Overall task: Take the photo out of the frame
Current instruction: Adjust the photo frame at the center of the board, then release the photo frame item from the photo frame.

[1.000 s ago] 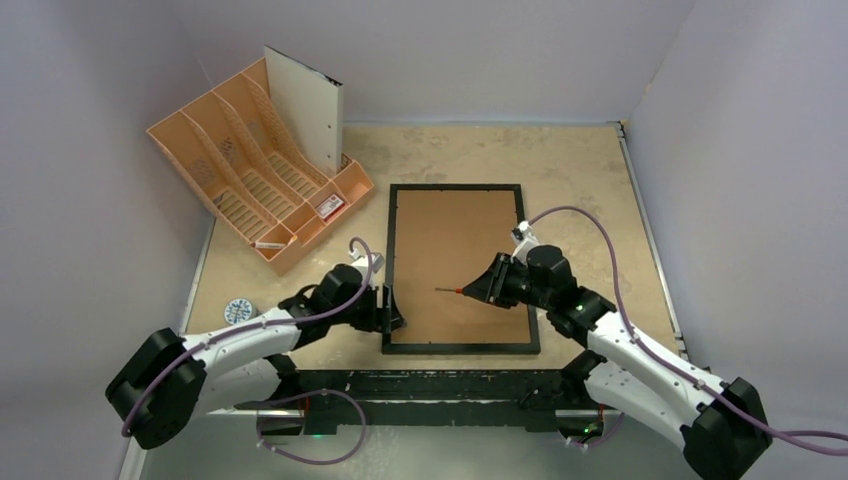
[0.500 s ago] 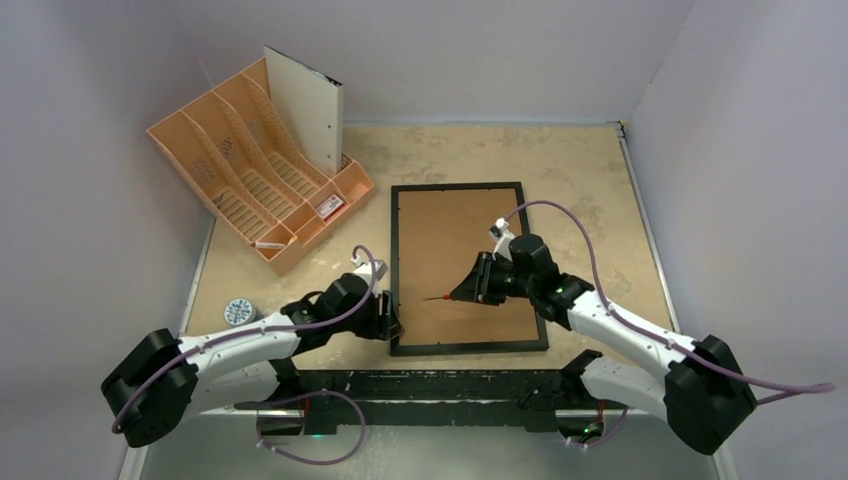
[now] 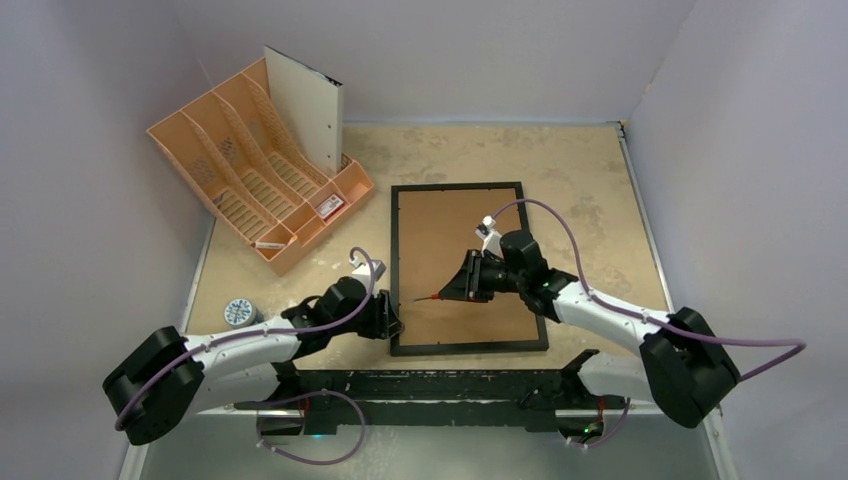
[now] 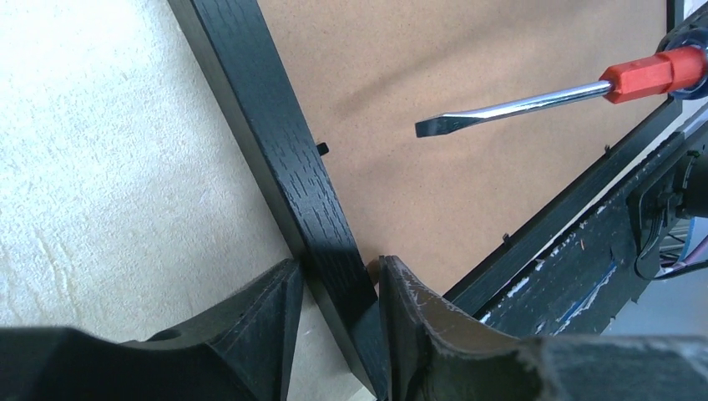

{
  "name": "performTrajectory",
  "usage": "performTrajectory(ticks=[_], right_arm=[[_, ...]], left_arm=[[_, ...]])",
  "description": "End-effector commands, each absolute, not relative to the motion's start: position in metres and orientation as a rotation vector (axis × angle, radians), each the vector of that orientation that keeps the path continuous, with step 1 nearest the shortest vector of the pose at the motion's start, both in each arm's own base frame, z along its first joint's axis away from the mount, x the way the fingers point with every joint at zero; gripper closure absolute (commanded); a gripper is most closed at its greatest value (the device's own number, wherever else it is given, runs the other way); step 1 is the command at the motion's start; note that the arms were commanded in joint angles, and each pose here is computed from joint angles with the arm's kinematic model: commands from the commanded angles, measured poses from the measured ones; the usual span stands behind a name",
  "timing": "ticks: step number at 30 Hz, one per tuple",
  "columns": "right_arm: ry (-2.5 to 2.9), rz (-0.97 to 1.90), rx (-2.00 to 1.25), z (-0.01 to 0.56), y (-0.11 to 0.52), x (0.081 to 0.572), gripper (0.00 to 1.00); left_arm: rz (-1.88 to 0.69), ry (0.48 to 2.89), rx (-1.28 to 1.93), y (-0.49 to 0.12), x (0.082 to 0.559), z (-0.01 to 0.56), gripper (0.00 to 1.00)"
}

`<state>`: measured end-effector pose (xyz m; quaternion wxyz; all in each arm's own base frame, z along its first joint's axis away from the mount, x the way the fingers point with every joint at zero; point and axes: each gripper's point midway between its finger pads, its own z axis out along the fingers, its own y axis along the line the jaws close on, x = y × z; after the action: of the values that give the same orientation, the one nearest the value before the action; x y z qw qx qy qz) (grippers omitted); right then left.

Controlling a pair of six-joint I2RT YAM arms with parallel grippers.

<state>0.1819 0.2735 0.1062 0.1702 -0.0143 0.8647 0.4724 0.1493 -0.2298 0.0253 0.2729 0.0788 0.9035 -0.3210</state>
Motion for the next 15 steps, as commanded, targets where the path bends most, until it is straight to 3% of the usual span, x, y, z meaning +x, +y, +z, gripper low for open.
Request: performTrajectory(ticks=[1,15], right_arm=[[2.379,1.433,-0.11,0.124,0.287,0.187,1.0],[2.41,1.439,-0.181,0.098,0.294,0.188,1.0]], left_arm=[[-0.742,2.543,0.208,-0.206,0.134,-0.006,0.61],[-0.694,2.556,0.216,-0.196,0.13,-0.01,0.72]])
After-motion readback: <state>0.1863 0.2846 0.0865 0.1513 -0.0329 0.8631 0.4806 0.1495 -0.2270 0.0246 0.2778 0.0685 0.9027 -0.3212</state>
